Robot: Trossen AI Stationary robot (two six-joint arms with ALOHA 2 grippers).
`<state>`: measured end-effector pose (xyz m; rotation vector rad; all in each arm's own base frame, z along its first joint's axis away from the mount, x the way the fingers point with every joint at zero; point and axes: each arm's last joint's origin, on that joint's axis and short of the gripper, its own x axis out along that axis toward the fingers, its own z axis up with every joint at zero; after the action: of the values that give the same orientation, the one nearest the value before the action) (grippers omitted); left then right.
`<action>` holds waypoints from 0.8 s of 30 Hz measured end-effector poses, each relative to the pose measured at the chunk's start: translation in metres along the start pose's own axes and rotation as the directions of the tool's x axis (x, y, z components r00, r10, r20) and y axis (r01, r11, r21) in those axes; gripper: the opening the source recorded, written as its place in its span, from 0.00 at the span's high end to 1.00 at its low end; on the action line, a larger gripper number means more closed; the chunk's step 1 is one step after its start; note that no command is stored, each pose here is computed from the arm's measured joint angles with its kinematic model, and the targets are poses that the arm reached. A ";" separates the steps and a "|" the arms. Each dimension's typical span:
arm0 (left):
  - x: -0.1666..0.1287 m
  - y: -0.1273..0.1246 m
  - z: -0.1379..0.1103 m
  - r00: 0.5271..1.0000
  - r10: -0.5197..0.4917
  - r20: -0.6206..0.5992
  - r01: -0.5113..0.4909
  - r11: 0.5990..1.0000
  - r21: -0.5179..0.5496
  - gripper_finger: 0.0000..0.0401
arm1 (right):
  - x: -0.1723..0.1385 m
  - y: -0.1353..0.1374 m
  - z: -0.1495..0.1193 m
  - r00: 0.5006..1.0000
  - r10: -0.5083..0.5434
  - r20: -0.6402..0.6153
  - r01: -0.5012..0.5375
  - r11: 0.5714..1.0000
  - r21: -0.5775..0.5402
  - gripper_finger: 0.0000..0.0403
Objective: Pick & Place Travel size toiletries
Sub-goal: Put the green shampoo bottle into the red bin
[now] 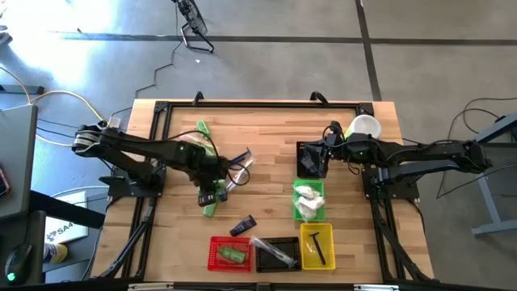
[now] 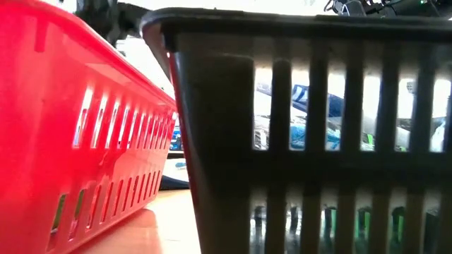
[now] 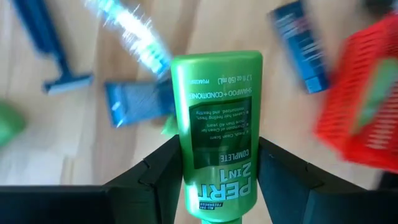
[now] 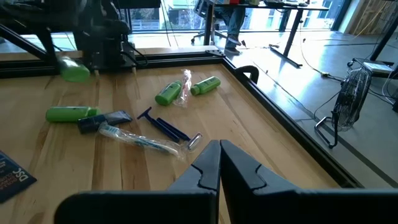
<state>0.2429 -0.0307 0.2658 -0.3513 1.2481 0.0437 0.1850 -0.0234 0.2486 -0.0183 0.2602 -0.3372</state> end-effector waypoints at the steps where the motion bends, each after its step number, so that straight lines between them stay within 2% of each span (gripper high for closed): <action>1: -0.005 -0.003 0.003 1.000 -0.021 0.015 0.021 1.000 0.009 0.57 | 0.000 0.000 0.000 1.000 0.000 0.000 0.000 1.000 0.000 0.99; 7: -0.015 -0.025 0.012 0.984 -0.141 0.110 0.132 0.987 0.087 0.57 | 0.000 0.000 0.000 1.000 0.001 0.000 -0.001 1.000 0.000 0.99; 14: -0.016 -0.058 0.007 0.949 -0.274 0.158 0.244 0.952 0.185 0.57 | 0.000 0.001 0.000 0.999 0.034 0.002 -0.034 0.999 0.001 0.99; 20: -0.014 -0.077 0.009 0.917 -0.342 0.204 0.293 0.927 0.237 0.57 | 0.000 0.001 0.000 0.999 0.051 0.003 -0.051 0.999 0.001 0.99; 24: 0.001 -0.084 0.015 0.917 -0.340 0.207 0.298 0.931 0.211 0.57 | 0.000 0.002 0.000 0.999 0.052 0.003 -0.052 0.999 0.002 0.99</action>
<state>0.2758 -0.1063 0.2890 -0.3812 0.9331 -0.2972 0.1855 -0.0219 0.2489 -0.0095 0.2570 -0.2854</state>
